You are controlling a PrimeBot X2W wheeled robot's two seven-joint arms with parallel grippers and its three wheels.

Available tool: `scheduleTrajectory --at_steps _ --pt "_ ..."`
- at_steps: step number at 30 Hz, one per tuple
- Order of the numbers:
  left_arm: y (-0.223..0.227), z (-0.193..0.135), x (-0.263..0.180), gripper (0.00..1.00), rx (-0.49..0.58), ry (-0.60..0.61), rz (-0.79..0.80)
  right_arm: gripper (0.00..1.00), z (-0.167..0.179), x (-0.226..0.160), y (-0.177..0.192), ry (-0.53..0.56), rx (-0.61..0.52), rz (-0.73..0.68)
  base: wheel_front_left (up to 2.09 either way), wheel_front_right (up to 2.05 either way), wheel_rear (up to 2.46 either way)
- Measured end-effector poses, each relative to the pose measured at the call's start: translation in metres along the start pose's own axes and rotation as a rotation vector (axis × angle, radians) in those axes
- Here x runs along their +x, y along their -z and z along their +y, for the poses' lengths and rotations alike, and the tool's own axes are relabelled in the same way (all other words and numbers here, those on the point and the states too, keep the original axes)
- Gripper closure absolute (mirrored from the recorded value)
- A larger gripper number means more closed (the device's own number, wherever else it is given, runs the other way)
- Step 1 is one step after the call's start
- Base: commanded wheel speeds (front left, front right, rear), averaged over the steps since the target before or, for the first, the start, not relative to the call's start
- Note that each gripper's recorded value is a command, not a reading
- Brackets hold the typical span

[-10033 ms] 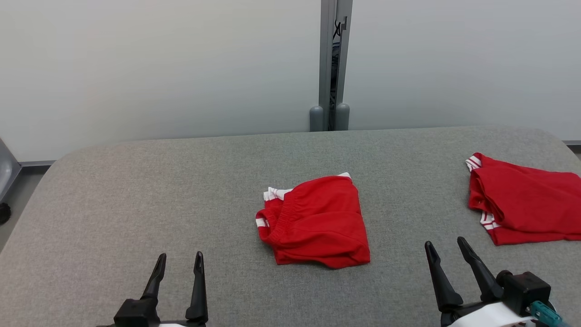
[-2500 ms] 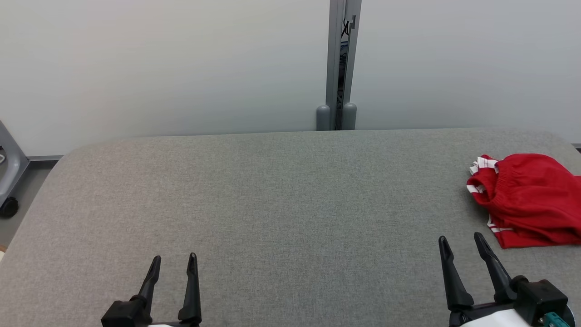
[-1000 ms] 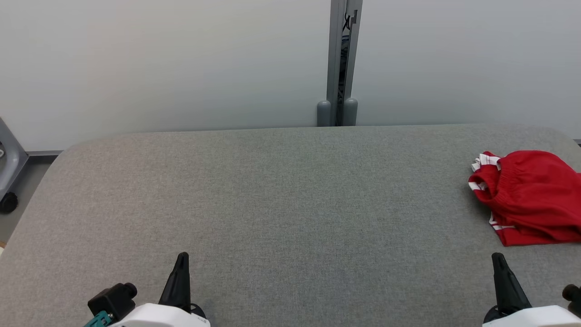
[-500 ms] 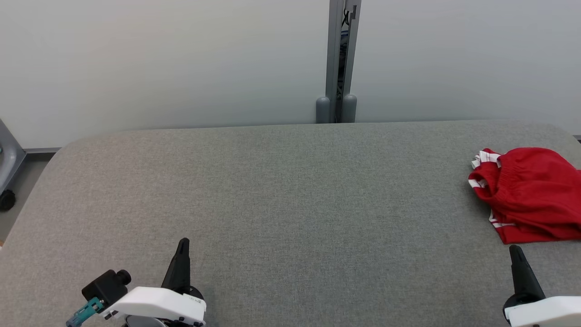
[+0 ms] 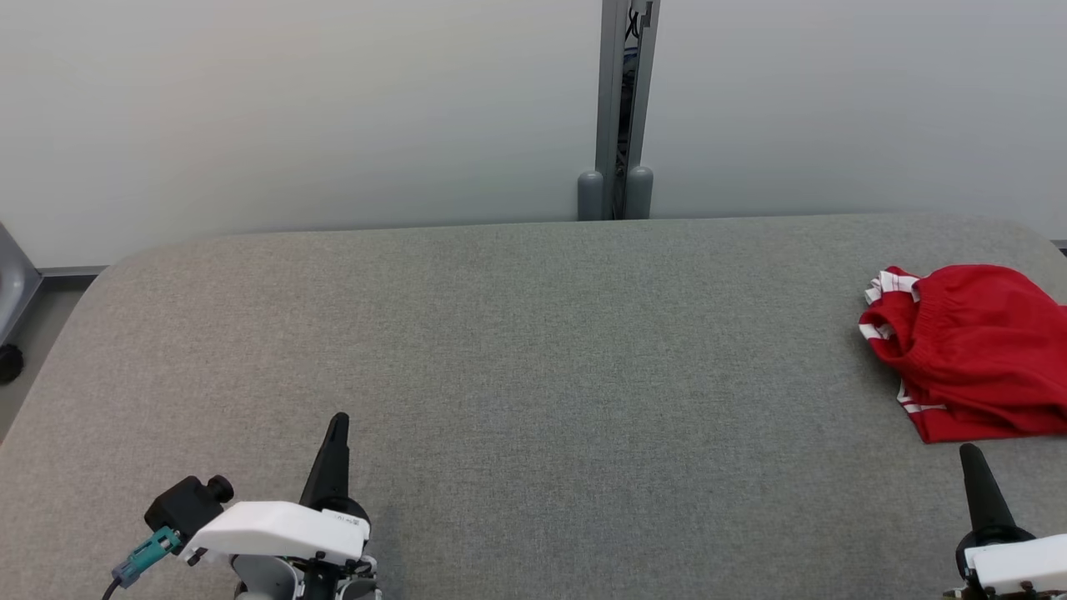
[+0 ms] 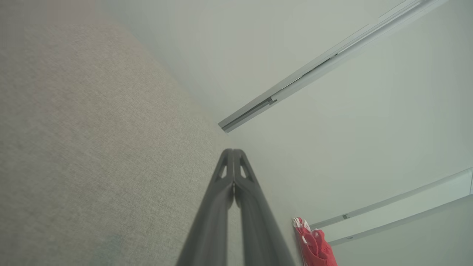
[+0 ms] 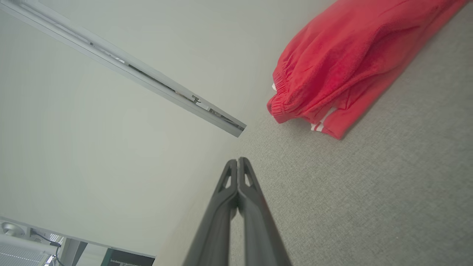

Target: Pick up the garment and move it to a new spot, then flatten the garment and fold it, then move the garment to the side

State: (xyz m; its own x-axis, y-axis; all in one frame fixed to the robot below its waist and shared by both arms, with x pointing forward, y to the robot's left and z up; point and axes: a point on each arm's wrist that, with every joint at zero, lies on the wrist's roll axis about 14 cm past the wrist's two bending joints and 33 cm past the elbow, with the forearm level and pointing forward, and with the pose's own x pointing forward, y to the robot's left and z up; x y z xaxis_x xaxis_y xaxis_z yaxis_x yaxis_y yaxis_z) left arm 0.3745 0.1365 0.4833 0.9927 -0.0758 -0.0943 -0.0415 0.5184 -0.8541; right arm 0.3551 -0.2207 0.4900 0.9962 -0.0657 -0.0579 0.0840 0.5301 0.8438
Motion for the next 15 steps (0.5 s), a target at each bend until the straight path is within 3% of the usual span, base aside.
scheduleTrajectory --at_steps 15 --pt "-0.001 -0.008 0.012 1.00 -0.142 0.019 0.017 1.00 -0.005 0.005 -0.014 0.012 0.153 -0.023 0.00 0.00 0.00"
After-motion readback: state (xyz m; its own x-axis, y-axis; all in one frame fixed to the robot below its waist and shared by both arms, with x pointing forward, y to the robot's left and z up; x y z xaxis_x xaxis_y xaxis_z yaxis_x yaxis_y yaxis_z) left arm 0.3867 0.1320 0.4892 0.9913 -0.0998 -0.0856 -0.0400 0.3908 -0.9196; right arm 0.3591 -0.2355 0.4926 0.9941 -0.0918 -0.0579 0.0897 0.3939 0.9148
